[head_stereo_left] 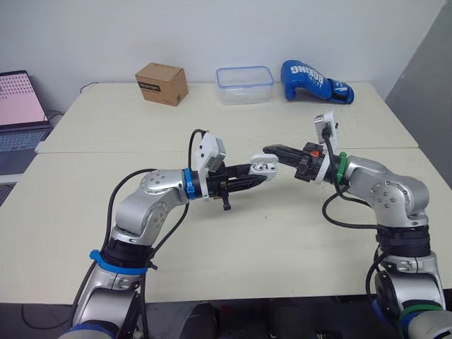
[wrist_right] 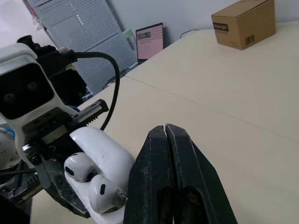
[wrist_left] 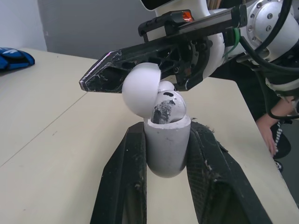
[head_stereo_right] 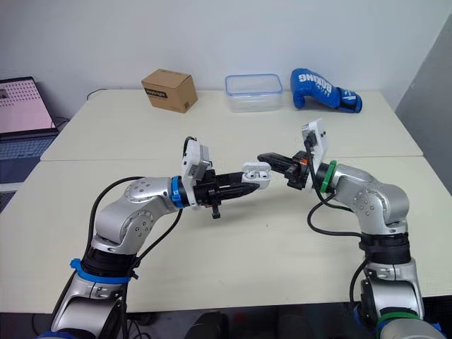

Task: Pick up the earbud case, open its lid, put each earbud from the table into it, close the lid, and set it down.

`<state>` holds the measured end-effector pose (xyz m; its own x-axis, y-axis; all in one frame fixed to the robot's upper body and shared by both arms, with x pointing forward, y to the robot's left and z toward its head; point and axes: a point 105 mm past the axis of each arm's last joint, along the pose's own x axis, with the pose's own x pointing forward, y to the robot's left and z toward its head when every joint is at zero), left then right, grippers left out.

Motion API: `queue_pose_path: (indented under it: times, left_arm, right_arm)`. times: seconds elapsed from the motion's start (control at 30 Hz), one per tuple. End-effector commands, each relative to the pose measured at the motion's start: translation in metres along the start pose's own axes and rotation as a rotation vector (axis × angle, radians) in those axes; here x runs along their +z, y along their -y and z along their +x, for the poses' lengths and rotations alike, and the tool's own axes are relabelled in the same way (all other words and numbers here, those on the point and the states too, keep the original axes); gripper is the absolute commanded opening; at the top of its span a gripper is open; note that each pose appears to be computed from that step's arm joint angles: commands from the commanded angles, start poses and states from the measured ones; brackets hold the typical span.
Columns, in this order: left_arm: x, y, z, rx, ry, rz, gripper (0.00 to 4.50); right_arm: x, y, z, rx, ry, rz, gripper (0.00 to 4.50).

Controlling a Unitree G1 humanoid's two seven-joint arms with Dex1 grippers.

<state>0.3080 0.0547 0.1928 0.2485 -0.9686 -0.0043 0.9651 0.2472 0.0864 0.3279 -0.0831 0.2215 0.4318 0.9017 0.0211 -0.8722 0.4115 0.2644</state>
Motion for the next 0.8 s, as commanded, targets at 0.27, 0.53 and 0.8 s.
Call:
queue_pose_path:
  times: [0.27, 0.53, 0.8]
  left_arm:
    - [-0.003, -0.002, 0.0, 0.034, 0.023, -0.038, 0.76]
    - [-0.008, 0.005, 0.009, 0.009, 0.027, -0.039, 0.76]
    - [-0.006, 0.003, 0.012, 0.006, 0.034, -0.026, 0.76]
  right_arm:
    - [0.001, -0.024, -0.012, -0.01, -0.02, -0.162, 0.03]
    - [-0.001, -0.022, -0.013, -0.098, 0.005, -0.238, 0.03]
    - [-0.017, -0.032, -0.01, -0.079, -0.056, -0.27, 0.03]
